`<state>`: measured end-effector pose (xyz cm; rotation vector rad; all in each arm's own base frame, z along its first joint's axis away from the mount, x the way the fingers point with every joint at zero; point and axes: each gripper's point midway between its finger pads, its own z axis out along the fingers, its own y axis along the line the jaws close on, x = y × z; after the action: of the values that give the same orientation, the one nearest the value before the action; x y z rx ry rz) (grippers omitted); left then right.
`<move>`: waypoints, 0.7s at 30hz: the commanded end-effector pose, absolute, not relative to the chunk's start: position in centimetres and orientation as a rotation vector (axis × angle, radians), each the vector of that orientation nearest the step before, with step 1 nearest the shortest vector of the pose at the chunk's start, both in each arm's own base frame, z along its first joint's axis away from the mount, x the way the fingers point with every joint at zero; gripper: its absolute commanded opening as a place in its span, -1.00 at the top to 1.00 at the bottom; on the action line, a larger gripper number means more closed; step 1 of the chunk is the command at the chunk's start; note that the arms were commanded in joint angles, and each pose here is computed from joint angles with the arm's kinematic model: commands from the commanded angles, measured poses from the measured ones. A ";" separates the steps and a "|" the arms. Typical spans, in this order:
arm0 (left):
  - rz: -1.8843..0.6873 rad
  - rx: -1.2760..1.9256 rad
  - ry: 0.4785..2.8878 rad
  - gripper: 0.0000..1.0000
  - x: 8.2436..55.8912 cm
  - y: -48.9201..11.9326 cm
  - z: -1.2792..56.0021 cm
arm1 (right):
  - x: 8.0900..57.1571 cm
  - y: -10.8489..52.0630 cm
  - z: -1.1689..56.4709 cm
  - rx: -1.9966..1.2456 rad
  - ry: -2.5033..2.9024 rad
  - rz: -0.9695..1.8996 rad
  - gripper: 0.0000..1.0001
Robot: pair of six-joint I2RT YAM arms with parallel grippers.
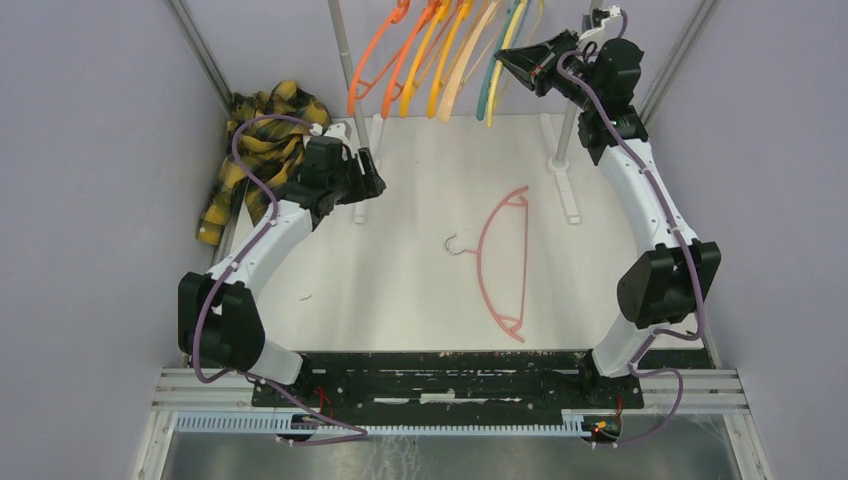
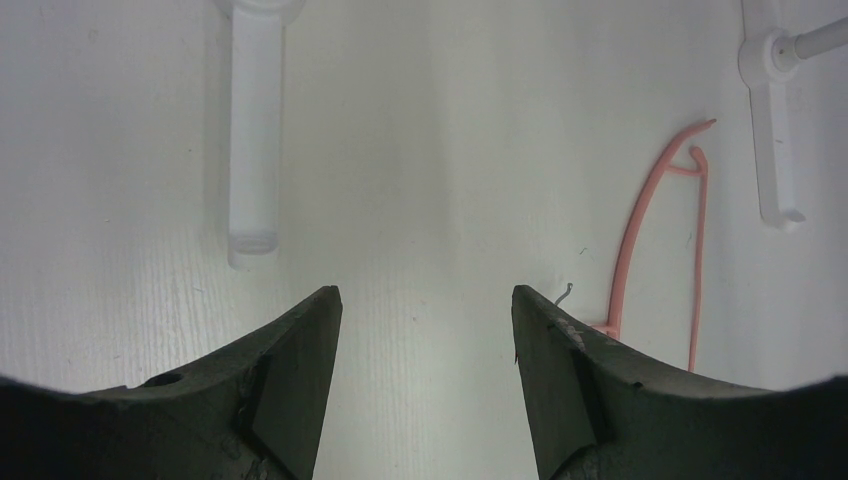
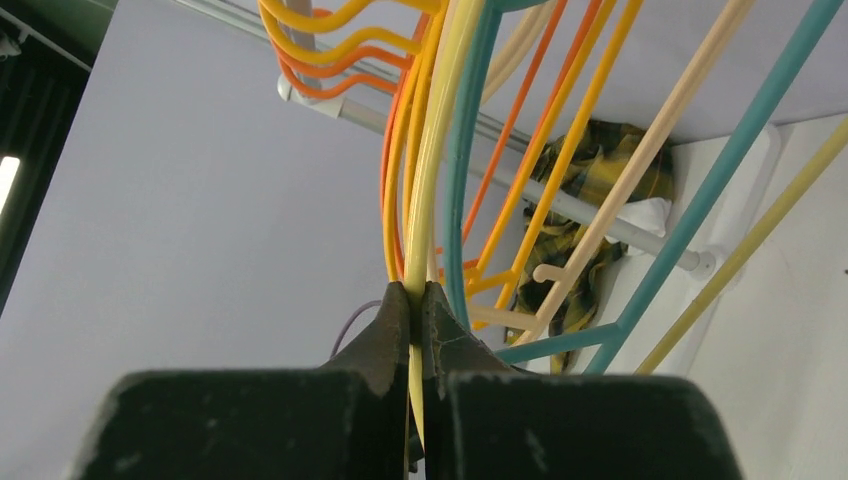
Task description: Organize the hangers
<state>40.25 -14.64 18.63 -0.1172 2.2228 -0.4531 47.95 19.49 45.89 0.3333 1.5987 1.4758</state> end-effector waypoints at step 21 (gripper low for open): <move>-0.418 -0.063 2.156 -0.40 41.5 -14.2 20.4 | 47.0 30.9 43.2 0.095 1.770 1.589 0.99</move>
<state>40.26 -14.65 18.60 -0.1172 2.2236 -0.4528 47.79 30.45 43.92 0.1173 1.7123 1.5817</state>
